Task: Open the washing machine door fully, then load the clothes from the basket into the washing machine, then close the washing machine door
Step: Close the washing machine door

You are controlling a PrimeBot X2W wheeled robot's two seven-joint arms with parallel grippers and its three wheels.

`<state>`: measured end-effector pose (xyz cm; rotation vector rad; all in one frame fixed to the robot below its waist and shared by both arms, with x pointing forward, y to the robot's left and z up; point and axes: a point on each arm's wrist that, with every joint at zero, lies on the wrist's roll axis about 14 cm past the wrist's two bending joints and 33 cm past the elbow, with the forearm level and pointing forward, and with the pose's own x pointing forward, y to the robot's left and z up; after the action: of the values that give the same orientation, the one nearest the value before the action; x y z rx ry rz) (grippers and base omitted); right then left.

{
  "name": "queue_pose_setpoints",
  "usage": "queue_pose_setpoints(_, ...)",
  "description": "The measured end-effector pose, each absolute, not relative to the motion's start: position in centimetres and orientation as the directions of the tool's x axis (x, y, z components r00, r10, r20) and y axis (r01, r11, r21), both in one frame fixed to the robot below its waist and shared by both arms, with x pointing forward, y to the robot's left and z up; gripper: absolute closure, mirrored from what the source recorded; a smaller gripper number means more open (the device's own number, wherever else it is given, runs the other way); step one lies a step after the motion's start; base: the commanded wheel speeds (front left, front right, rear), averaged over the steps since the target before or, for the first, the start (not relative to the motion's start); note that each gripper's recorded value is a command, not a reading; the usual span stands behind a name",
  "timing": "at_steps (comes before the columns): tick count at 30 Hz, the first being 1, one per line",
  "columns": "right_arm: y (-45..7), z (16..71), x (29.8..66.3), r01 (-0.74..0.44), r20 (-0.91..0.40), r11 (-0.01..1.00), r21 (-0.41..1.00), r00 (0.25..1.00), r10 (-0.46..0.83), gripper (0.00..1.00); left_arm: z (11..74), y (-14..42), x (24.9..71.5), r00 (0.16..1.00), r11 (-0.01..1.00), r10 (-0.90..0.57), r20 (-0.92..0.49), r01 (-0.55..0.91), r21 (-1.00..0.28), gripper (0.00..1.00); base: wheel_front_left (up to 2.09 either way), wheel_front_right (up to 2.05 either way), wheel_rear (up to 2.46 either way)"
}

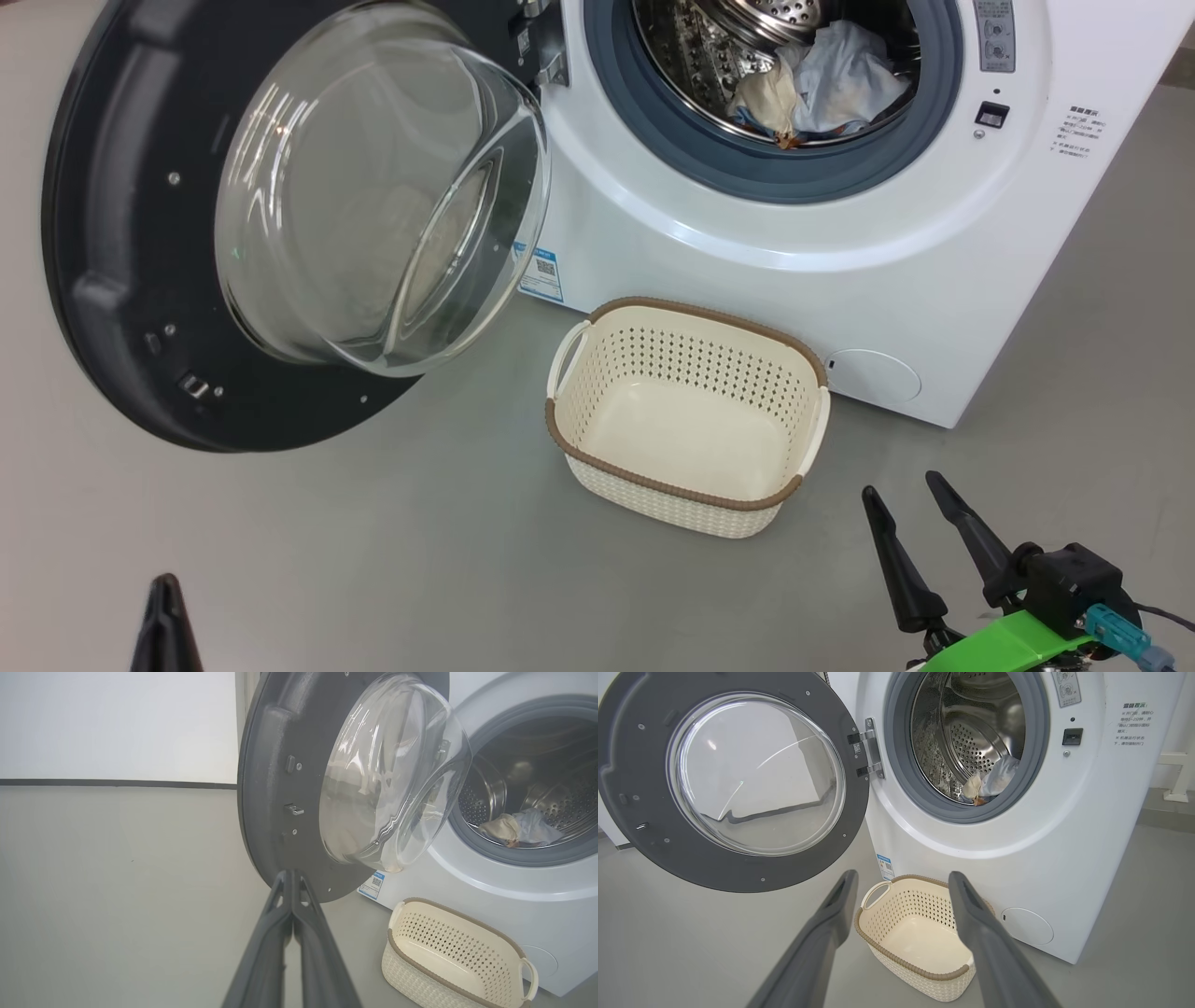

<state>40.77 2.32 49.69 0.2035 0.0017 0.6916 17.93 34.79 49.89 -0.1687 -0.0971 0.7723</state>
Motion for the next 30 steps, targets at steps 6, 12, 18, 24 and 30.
queue_pose_setpoints(6, 2.2, 49.7, 40.9, -0.628, 0.068, 0.755, 0.19, 0.775, 0.628, 0.0, 51.2, 35.8, 17.6, 0.701, 0.697, 0.71, 0.067, -0.686, -0.209, 1.0, 0.0, 0.0, 0.0)
queue_pose_setpoints(12, 1.9, 49.7, 41.0, -0.622, 0.067, 0.759, 0.192, 0.78, 0.622, 0.0, 53.4, 37.6, 17.6, 0.663, 0.668, 0.737, 0.135, -0.68, -0.302, 1.0, 0.0, 0.0, 0.0)
queue_pose_setpoints(18, 1.6, 49.5, 41.1, -0.614, 0.065, 0.764, 0.196, 0.786, 0.615, 0.0, 55.8, 39.9, 17.9, 0.622, 0.649, 0.753, 0.213, -0.648, -0.399, 1.0, 0.0, 0.0, 0.0)
queue_pose_setpoints(24, 1.1, 49.2, 41.3, -0.603, 0.057, 0.773, 0.198, 0.794, 0.605, 0.0, 58.2, 42.4, 18.5, 0.593, 0.642, 0.76, 0.267, -0.617, -0.456, 1.0, 0.0, 0.0, 0.0)
queue_pose_setpoints(30, 0.5, 48.9, 41.5, -0.592, 0.054, 0.781, 0.2, 0.803, 0.594, 0.0, 60.4, 45.5, 19.3, 0.565, 0.632, 0.768, 0.303, -0.589, -0.503, 1.0, 0.0, 0.0, 0.0)
